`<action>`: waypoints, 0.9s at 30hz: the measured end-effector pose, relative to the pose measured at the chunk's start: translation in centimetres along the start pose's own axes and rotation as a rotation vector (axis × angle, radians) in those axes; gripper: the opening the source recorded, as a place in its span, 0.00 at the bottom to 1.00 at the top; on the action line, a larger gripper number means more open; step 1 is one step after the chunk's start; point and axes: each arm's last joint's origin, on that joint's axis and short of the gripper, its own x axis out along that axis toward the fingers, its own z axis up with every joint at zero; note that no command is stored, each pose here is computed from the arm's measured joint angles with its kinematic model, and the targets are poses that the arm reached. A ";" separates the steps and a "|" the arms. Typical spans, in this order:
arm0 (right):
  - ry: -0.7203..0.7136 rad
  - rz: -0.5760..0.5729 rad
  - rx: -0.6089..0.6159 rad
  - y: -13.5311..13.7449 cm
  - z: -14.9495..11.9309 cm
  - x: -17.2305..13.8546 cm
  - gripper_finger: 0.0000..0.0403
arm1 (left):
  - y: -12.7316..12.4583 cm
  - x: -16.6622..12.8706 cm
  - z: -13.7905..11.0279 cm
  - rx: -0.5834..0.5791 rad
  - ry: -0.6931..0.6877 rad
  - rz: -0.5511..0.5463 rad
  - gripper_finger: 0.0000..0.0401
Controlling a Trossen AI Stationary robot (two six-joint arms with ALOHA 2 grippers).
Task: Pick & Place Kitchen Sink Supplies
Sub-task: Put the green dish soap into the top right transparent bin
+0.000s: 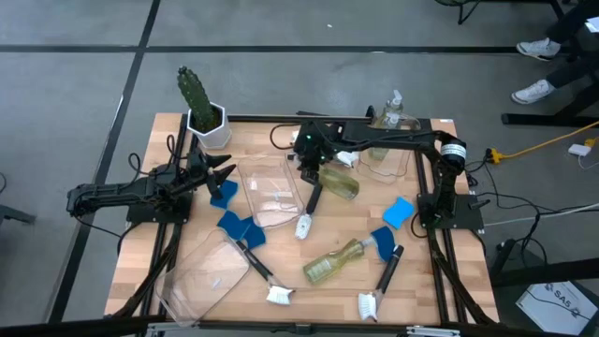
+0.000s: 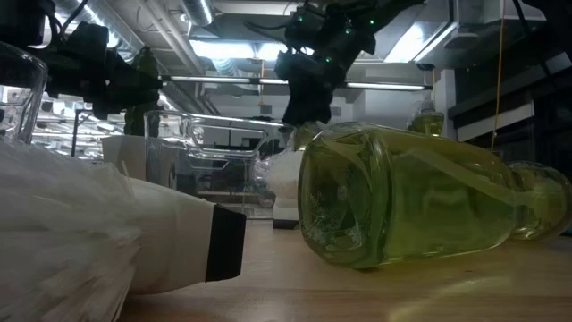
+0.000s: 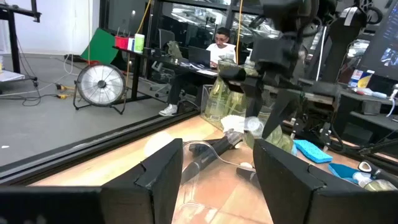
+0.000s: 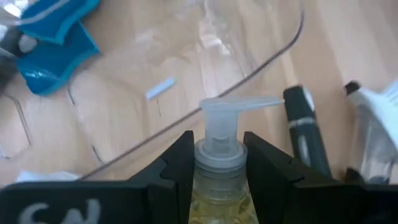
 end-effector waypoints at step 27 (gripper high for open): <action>-0.336 -0.038 -0.067 1.0 3.2 -8.2 0.29 | 0.0 0.0 0.0 0.000 0.000 0.000 0.47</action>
